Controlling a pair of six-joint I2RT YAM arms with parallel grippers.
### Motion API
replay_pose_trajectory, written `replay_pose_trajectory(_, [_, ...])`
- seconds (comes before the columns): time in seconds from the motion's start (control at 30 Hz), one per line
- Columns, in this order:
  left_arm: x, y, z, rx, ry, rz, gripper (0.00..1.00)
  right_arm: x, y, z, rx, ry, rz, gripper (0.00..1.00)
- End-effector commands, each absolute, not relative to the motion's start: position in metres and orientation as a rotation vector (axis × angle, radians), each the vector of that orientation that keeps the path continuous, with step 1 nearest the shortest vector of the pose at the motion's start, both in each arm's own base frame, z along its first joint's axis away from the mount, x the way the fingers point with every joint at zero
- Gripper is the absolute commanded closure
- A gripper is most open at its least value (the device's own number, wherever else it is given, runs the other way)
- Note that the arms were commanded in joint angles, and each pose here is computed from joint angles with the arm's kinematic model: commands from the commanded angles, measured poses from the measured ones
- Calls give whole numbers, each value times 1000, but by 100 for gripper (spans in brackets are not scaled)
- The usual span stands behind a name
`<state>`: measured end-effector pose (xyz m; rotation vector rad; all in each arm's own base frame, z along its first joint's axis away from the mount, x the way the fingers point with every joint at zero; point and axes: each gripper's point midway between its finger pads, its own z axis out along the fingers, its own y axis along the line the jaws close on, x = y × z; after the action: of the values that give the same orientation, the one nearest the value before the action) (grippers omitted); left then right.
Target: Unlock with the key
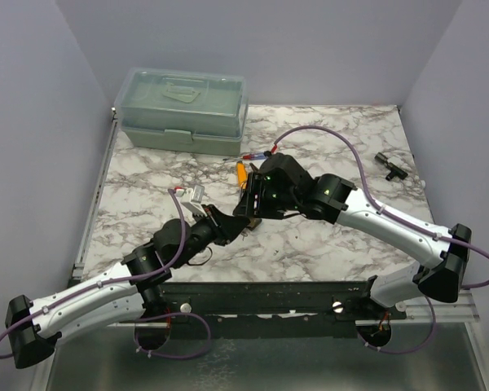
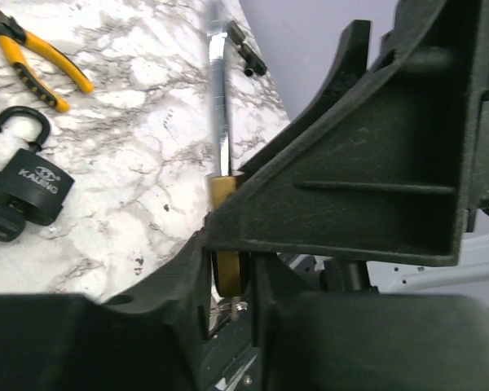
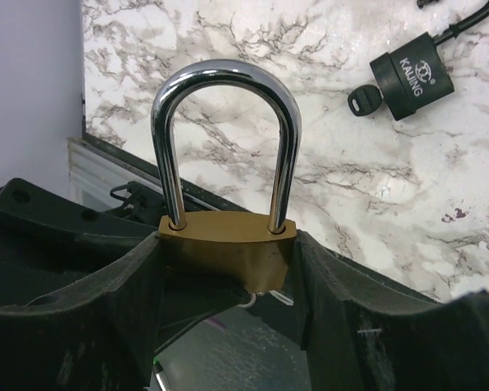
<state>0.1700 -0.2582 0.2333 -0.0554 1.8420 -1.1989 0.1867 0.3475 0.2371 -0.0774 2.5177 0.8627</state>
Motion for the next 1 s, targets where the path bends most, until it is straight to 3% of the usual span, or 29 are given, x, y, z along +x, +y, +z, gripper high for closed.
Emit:
replay_pose_trajectory(0.0, [177,-254,241,-83,1816,-1164,91,188,366,276,-109,2393,1012,100])
replay_pose_trajectory(0.03, [177,-254,242,-86,1816,-1164,98,187,367,277,-114,2388,1024,100])
replay_pose_trajectory(0.1, [177,-252,242,-92,1814,-1167,100,186,366,279,-118,2375,1040,98])
replay_pose_trajectory(0.13, [176,-252,243,-91,1811,-1171,100,186,366,280,-119,2365,1047,91])
replay_pose_trajectory(0.3, [171,-249,256,-89,1775,-1216,100,189,354,292,-89,2286,1051,32])
replay_pose_trajectory(0.4, [166,-247,265,-87,1750,-1253,100,193,340,300,-51,2232,1025,15])
replay_pose_trajectory(0.6, [153,-239,288,-98,1674,-1360,100,190,316,323,-49,1991,1130,15])
replay_pose_trajectory(0.97, [120,-237,342,-45,1519,-1627,100,147,311,354,-293,1686,1400,32])
